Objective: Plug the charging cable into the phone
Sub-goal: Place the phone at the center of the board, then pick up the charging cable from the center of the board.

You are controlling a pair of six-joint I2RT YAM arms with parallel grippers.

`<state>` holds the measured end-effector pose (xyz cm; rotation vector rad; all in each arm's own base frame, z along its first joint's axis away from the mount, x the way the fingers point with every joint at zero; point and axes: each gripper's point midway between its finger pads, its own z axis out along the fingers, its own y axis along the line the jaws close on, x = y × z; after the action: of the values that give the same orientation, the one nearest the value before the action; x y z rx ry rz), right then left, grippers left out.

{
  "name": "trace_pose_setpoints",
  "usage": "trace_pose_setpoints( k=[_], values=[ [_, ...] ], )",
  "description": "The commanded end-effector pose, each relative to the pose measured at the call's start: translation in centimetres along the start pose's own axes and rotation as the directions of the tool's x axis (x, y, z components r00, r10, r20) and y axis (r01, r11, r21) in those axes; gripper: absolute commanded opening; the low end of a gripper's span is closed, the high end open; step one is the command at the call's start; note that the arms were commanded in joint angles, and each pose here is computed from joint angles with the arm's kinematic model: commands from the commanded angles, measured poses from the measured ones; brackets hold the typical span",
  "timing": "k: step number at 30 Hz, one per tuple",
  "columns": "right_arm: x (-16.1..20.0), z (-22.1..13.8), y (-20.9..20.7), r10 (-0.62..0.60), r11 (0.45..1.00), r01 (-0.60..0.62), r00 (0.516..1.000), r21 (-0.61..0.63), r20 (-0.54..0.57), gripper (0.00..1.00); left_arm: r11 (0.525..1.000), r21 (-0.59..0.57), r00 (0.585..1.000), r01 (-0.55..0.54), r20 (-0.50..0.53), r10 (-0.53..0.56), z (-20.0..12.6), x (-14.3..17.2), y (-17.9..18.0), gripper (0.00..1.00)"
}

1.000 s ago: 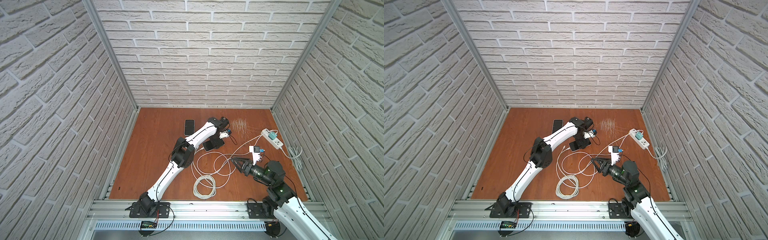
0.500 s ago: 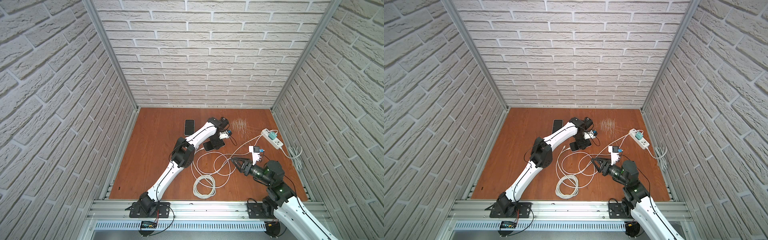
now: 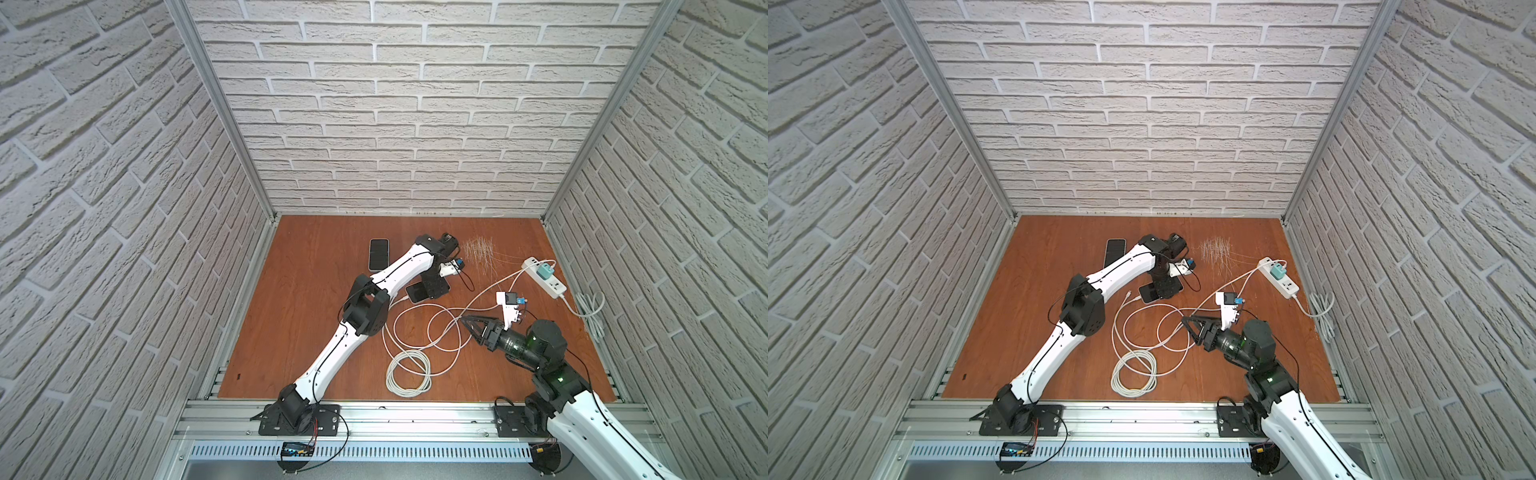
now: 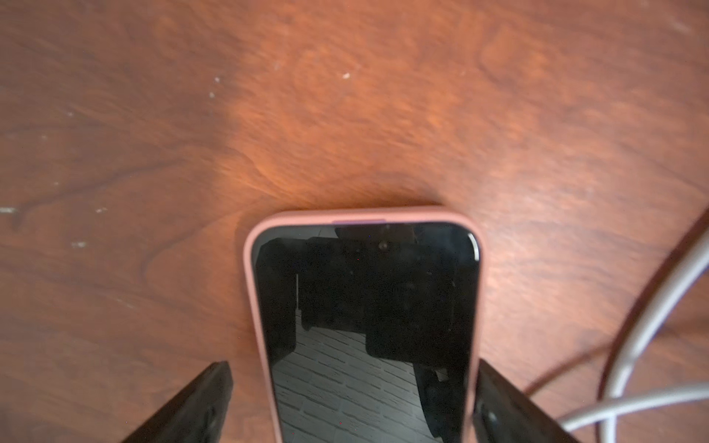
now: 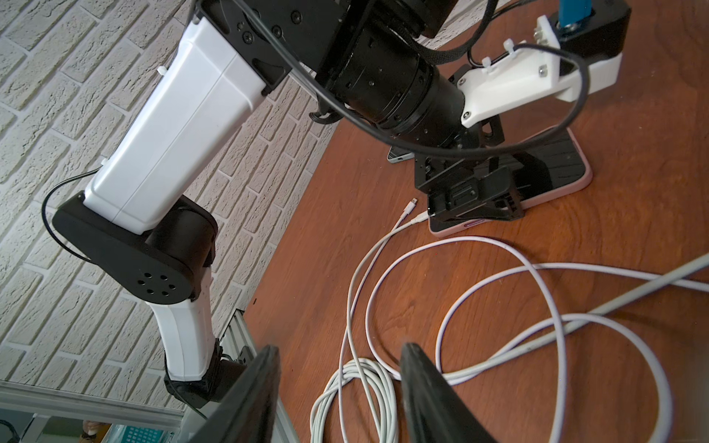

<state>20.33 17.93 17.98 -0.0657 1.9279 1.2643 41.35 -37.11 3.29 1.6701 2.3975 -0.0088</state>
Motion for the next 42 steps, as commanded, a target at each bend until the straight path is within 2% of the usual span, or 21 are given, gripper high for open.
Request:
trace_pose_setpoints(
  k=[1, 4, 7, 9, 13, 16, 18, 20, 21, 23, 25, 26, 28, 29, 33, 35, 37, 42],
  values=[
    [-0.5, 0.1, 0.7, -0.013, 0.999, 0.014, 1.000, -0.029, 0.023, 0.56, 0.998, -0.062, 0.999, 0.010, 0.041, -0.007, -0.7, -1.2, 1.1, 0.98],
    [-0.5, 0.1, 0.6, -0.012, 1.000, 0.013, 1.000, -0.026, 0.022, 0.55, 0.996, -0.080, 0.995, 0.047, 0.089, -0.040, -2.1, -2.1, 1.7, 0.98],
    [-0.5, 0.1, 0.5, -0.011, 1.000, 0.011, 1.000, -0.026, 0.022, 0.55, 0.988, -0.077, 0.975, 0.131, 0.190, -0.114, -5.1, -3.5, 2.8, 0.98],
    [-0.5, 0.1, 0.5, -0.011, 1.000, 0.012, 1.000, -0.026, 0.023, 0.55, 0.978, -0.061, 0.946, 0.199, 0.271, -0.176, -7.4, -4.3, 3.8, 0.98],
    [-0.4, 0.0, 0.5, -0.012, 1.000, 0.013, 1.000, -0.028, 0.028, 0.55, 0.949, 0.015, 0.858, 0.314, 0.423, -0.290, -12.6, -5.3, 5.3, 0.98],
    [-0.4, -0.1, 0.5, -0.012, 1.000, 0.013, 0.999, -0.027, 0.033, 0.55, 0.924, 0.049, 0.824, 0.379, 0.436, -0.361, -14.2, -4.4, 5.6, 0.98],
    [-0.5, -0.2, 0.4, -0.011, 1.000, 0.012, 0.999, -0.024, 0.037, 0.55, 0.883, 0.048, 0.791, 0.467, 0.424, -0.441, -14.6, -2.8, 6.2, 0.94],
    [-0.5, -0.2, 0.2, -0.007, 1.000, 0.008, 0.999, -0.017, 0.042, 0.55, 0.822, 0.055, 0.736, 0.567, 0.414, -0.535, -14.7, -0.3, 6.7, 0.91],
    [-0.5, -0.2, 0.1, -0.005, 1.000, 0.005, 0.999, -0.010, 0.044, 0.55, 0.766, 0.057, 0.680, 0.640, 0.423, -0.599, -15.1, 1.1, 7.3, 0.89],
    [-0.4, -0.1, -0.2, 0.004, 1.000, -0.004, 0.999, 0.003, 0.044, 0.55, 0.594, 0.050, 0.529, 0.803, 0.397, -0.750, -14.5, 6.0, 7.9, 0.87],
    [-0.4, -0.1, -0.3, 0.007, 1.000, -0.008, 0.999, 0.008, 0.044, 0.55, 0.355, 0.101, 0.301, 0.929, 0.350, -0.887, -14.7, 11.2, 7.5, 0.87],
    [-0.4, -0.1, -0.4, 0.009, 1.000, -0.009, 0.999, 0.011, 0.044, 0.55, 0.255, 0.129, 0.202, 0.958, 0.324, -0.924, -14.4, 13.5, 6.8, 0.86],
    [-0.5, -0.1, -0.4, 0.009, 1.000, -0.010, 0.999, 0.013, 0.047, 0.54, 0.122, 0.162, 0.072, 0.979, 0.281, -0.957, -13.7, 16.7, 4.7, 0.84],
    [-0.4, -0.1, -0.5, 0.012, 1.000, -0.013, 0.999, 0.015, 0.046, 0.54, 0.078, 0.169, 0.031, 0.983, 0.268, -0.963, -13.6, 17.7, 3.7, 0.83],
    [-0.4, -0.1, -0.6, 0.015, 1.000, -0.015, 0.999, 0.018, 0.047, 0.54, -0.037, 0.149, -0.068, 0.988, 0.207, -0.976, -11.8, 21.5, -0.4, 0.78],
    [-0.4, -0.2, -0.6, 0.014, 1.000, -0.015, 0.999, 0.019, 0.052, 0.54, -0.068, 0.165, -0.099, 0.984, 0.183, -0.978, -10.7, 22.2, -1.8, 0.75],
    [-0.4, -0.2, -0.6, 0.014, 1.000, -0.015, 0.998, 0.020, 0.055, 0.54, -0.073, 0.159, -0.097, 0.985, 0.152, -0.984, -9.7, 22.3, -2.8, 0.70],
    [-0.4, -0.3, -0.7, 0.016, 1.000, -0.017, 0.998, 0.024, 0.059, 0.54, -0.037, 0.048, -0.043, 0.998, 0.136, -0.990, -8.6, 22.6, -4.4, 0.65]
  ],
)
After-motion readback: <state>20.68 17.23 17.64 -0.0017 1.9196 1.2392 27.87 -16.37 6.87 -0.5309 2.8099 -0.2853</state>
